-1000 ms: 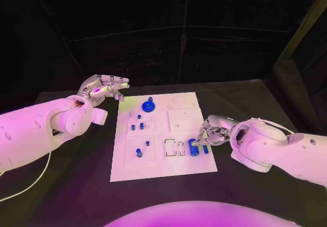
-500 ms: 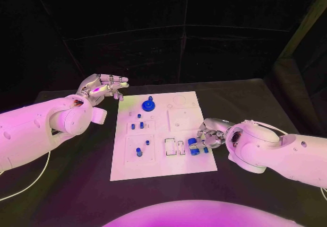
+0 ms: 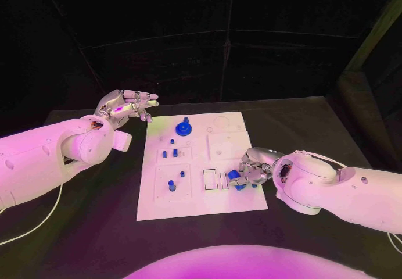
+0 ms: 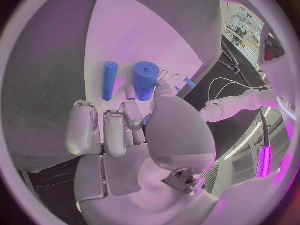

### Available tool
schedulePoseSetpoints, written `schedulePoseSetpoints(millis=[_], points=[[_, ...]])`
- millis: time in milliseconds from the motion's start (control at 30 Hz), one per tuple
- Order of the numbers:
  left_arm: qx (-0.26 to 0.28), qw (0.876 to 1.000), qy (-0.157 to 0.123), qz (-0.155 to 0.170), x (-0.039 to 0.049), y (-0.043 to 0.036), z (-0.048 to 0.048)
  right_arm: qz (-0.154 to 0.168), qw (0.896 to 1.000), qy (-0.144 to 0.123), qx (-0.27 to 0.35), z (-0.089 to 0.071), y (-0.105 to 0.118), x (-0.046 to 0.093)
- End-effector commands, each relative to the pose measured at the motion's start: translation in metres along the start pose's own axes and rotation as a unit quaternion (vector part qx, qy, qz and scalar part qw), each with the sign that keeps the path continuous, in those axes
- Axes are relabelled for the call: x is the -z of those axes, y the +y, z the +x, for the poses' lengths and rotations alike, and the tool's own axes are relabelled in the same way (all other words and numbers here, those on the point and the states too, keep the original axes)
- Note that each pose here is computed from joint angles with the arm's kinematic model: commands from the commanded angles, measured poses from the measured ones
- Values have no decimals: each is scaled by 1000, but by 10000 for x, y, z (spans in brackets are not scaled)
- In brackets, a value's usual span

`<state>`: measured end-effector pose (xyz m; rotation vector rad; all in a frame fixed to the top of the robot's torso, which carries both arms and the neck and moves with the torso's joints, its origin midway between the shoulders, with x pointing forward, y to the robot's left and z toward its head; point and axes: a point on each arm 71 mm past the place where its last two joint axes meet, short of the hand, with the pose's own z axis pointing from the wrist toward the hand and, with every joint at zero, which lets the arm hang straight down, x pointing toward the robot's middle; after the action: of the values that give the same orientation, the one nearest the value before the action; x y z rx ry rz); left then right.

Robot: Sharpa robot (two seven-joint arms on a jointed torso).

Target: Assemble the parts on the task board

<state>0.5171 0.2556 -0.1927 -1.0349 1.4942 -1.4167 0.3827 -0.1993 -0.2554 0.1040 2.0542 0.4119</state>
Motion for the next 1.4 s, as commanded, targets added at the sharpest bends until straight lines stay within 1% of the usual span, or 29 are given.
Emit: schedulePoseSetpoints(millis=[33, 167, 300, 367, 467, 600, 733, 833, 1067, 1233, 1400], points=[[3, 1000, 4, 1, 1, -11, 10, 21, 999, -14, -24, 36, -66, 10], [3, 1000, 4, 0, 5, -11, 6, 16, 998, -39, -55, 0, -51, 55], [3, 1000, 3, 0, 5, -10, 4, 2, 995, -60, -83, -30, 3, 120], [3, 1000, 3, -1, 3, -9, 6, -5, 993, -65, -103, -36, 40, 147], [3, 1000, 4, -1, 0, -10, 14, -13, 991, -65, -117, -31, 92, 158], [4, 1000, 6, 0, -5, -11, 32, -22, 990, -59, -127, -8, 177, 143], [4, 1000, 7, -1, -7, -11, 36, -23, 991, -41, -127, 34, 244, 112], [4, 1000, 7, -1, -8, -11, 38, -25, 992, -21, -126, 80, 320, 78], [5, 1000, 10, -1, -17, -12, 63, -29, 992, 4, -122, 155, 470, 7], [5, 1000, 10, -1, -21, -11, 69, -28, 992, 9, -121, 177, 515, -26], [5, 1000, 11, -1, -23, -11, 72, -27, 992, 7, -120, 180, 532, -40]])
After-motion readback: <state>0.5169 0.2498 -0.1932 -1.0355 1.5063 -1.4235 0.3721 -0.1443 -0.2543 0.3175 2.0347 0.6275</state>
